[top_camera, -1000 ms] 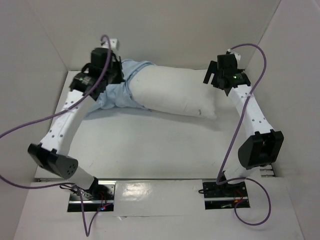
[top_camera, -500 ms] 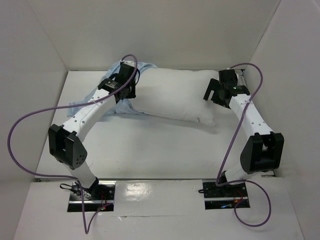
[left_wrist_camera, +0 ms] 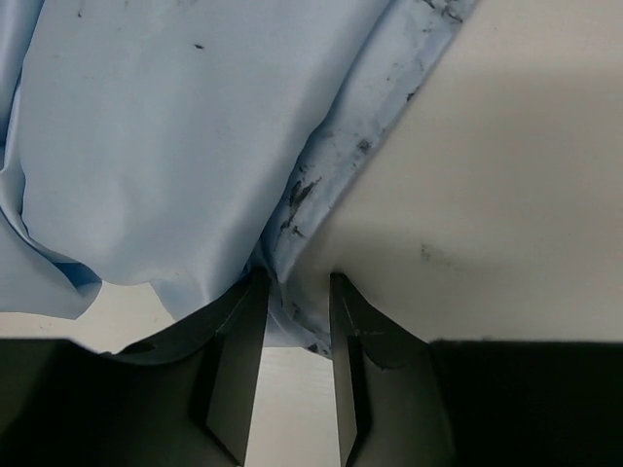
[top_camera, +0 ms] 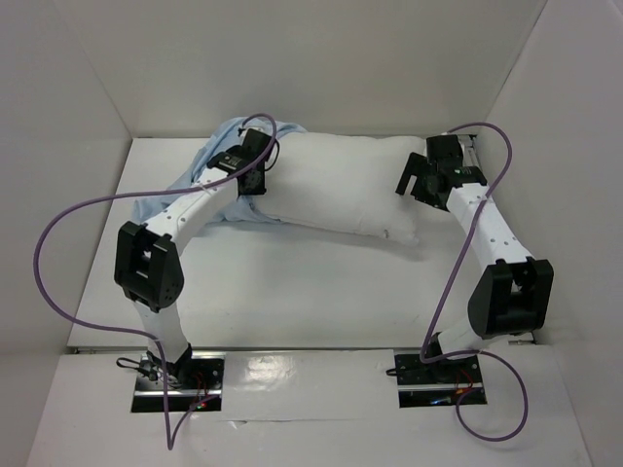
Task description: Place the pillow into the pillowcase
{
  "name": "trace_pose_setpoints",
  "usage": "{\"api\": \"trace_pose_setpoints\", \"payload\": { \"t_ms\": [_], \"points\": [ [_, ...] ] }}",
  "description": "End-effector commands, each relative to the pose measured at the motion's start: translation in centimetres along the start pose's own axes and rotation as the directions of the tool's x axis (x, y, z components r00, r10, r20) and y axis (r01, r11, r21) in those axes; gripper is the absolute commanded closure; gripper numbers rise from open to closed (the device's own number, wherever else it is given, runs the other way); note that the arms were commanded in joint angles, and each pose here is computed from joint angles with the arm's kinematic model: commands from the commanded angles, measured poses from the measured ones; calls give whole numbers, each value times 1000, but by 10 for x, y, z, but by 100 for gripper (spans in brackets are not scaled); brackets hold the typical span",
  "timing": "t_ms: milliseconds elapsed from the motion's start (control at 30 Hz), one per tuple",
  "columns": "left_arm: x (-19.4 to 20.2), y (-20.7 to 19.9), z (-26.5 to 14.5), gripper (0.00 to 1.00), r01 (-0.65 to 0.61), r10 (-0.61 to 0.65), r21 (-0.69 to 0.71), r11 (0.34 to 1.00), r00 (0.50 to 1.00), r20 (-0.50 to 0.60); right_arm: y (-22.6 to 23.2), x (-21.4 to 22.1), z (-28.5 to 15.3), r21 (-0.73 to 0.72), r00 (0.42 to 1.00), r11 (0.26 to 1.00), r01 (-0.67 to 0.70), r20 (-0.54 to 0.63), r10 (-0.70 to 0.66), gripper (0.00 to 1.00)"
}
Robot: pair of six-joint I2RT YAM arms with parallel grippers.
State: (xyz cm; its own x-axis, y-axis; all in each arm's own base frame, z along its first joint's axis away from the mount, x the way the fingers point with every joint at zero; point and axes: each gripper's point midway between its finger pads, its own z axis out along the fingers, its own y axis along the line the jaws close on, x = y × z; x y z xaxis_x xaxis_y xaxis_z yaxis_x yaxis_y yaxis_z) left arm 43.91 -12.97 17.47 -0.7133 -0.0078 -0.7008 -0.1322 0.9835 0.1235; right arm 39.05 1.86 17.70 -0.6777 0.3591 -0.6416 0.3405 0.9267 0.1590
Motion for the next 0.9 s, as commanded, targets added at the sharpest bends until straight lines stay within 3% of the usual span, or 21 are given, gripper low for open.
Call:
{"api": "trace_pose_setpoints", "payload": {
  "t_ms": [0,200,233,267,367,433,533,567,600,633,700,767,867],
  "points": [
    [-25,8,-1,56,64,-62,-31,997,996,67,-2,-7,-9,-9,999,1000,-2,40,2,0],
    [-29,12,0,64,90,-89,-22,996,994,66,-8,-4,-11,11,1000,1000,6,11,-6,0],
    [-28,9,0,68,89,-89,-6,996,994,60,-10,0,-9,15,1000,1000,7,1,-7,0],
    [-32,7,-2,81,93,-94,6,996,993,65,-9,-2,-13,10,1000,1000,5,12,-6,0],
    [-29,-5,-5,100,80,-83,77,994,996,38,-3,12,-3,-64,999,998,-11,-44,8,0],
    [-34,-26,-17,100,76,-82,182,980,996,24,19,27,8,-183,994,982,-39,-104,21,0],
    [-41,-69,-45,100,46,-61,344,938,998,32,50,49,18,-329,981,939,-102,-189,41,33],
    [-38,-92,-56,100,31,-40,437,899,999,10,61,44,16,-366,982,922,-124,-178,61,49],
    [-44,-110,-68,100,19,-32,500,866,999,18,63,48,20,-372,978,918,-141,-194,71,81],
    [-45,-127,-79,100,4,-17,555,832,1000,17,71,52,18,-398,976,906,-148,-207,69,90],
    [-35,-175,-115,100,-28,38,702,711,999,2,79,46,18,-416,978,895,-163,-190,89,100],
    [-32,-217,-151,100,-58,83,807,587,997,12,85,47,10,-446,978,879,-167,-186,91,100],
    [-40,-245,-189,100,-66,83,880,470,996,30,92,41,0,-469,982,867,-172,-155,111,100]
  ]
}}
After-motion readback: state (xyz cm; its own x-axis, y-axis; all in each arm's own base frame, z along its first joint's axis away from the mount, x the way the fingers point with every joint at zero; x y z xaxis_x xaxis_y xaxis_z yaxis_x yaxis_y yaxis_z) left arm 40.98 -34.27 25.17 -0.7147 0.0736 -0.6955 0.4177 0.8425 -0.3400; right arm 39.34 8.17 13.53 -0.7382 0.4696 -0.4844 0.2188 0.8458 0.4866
